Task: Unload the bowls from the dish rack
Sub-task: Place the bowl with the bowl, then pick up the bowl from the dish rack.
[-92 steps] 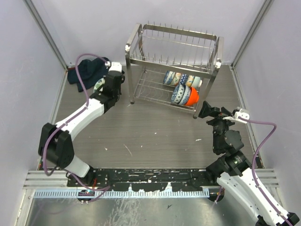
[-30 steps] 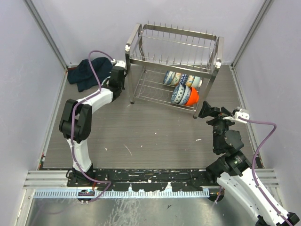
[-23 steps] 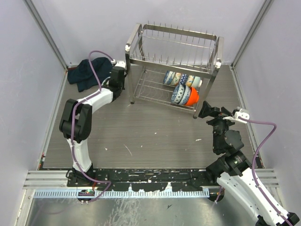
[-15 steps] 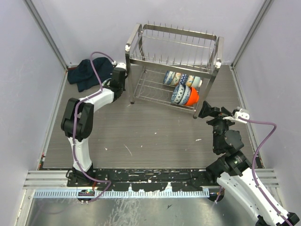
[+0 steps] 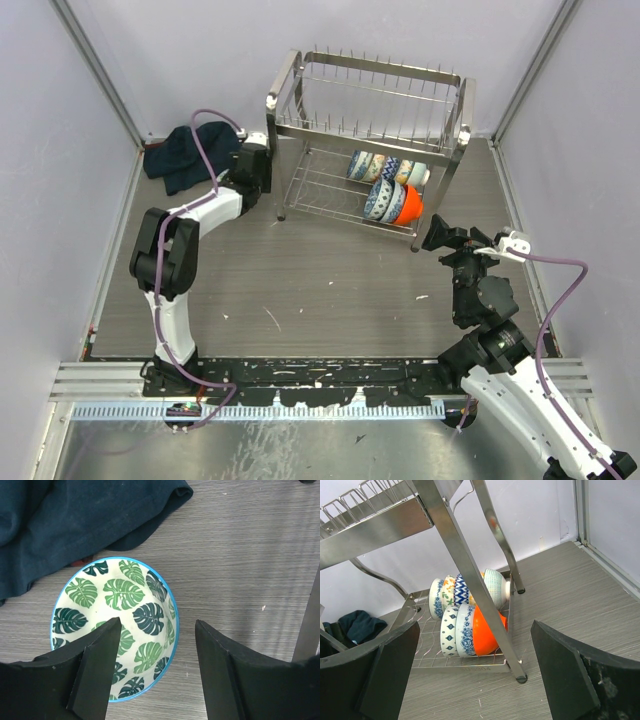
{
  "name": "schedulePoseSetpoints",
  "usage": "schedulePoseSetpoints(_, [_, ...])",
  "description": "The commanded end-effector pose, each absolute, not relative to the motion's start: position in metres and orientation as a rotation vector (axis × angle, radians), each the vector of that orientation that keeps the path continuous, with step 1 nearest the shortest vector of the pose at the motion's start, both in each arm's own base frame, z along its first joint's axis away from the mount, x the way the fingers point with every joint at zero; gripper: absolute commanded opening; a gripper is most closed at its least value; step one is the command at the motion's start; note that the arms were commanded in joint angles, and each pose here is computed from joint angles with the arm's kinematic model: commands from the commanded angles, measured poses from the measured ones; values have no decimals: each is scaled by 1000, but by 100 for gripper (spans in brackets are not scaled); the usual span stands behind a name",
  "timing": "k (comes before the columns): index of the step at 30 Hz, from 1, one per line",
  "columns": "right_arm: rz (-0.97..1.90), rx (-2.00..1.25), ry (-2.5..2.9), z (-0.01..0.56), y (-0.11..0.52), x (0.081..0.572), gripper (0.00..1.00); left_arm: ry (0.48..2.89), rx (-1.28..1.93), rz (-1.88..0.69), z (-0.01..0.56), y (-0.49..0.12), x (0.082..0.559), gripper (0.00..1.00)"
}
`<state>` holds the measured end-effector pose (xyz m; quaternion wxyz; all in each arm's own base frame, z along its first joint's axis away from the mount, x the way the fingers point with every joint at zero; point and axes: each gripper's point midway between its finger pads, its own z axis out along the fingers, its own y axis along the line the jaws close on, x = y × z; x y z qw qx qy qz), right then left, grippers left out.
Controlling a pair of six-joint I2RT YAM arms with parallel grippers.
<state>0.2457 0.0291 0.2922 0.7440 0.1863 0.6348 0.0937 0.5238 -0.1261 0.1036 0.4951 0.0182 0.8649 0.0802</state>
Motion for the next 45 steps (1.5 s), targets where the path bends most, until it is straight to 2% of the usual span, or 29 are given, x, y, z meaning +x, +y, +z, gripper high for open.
schedulePoseSetpoints(1, [242, 423, 1346, 306, 31, 246, 100, 2014, -34, 181, 141, -120, 527, 70])
schedulePoseSetpoints(9, [246, 421, 1346, 306, 31, 246, 100, 1927, -133, 205, 190, -102, 511, 77])
schedulePoseSetpoints(16, [251, 420, 1345, 307, 32, 246, 100, 1902, -224, 279, 209, -80, 492, 81])
schedulePoseSetpoints(20, [250, 419, 1345, 307, 32, 246, 100, 1885, -271, 165, 216, -81, 465, 85])
schedulePoseSetpoints(23, [251, 416, 1344, 307, 33, 247, 100, 1890, -224, -23, 221, -108, 440, 87])
schedulePoseSetpoints(26, [247, 414, 1351, 306, 34, 249, 100, 1907, -123, -98, 222, -143, 405, 99])
schedulePoseSetpoints(33, [230, 419, 1353, 305, 31, 248, 100, 1848, 112, -565, 221, -268, 319, 98])
schedulePoseSetpoints(39, [231, 432, 1338, 309, 25, 241, 100, 1798, 264, -815, 212, -357, 318, 99])
schedulePoseSetpoints(45, [246, 444, 1312, 315, 19, 232, 100, 1726, 319, -934, 209, -415, 345, 91])
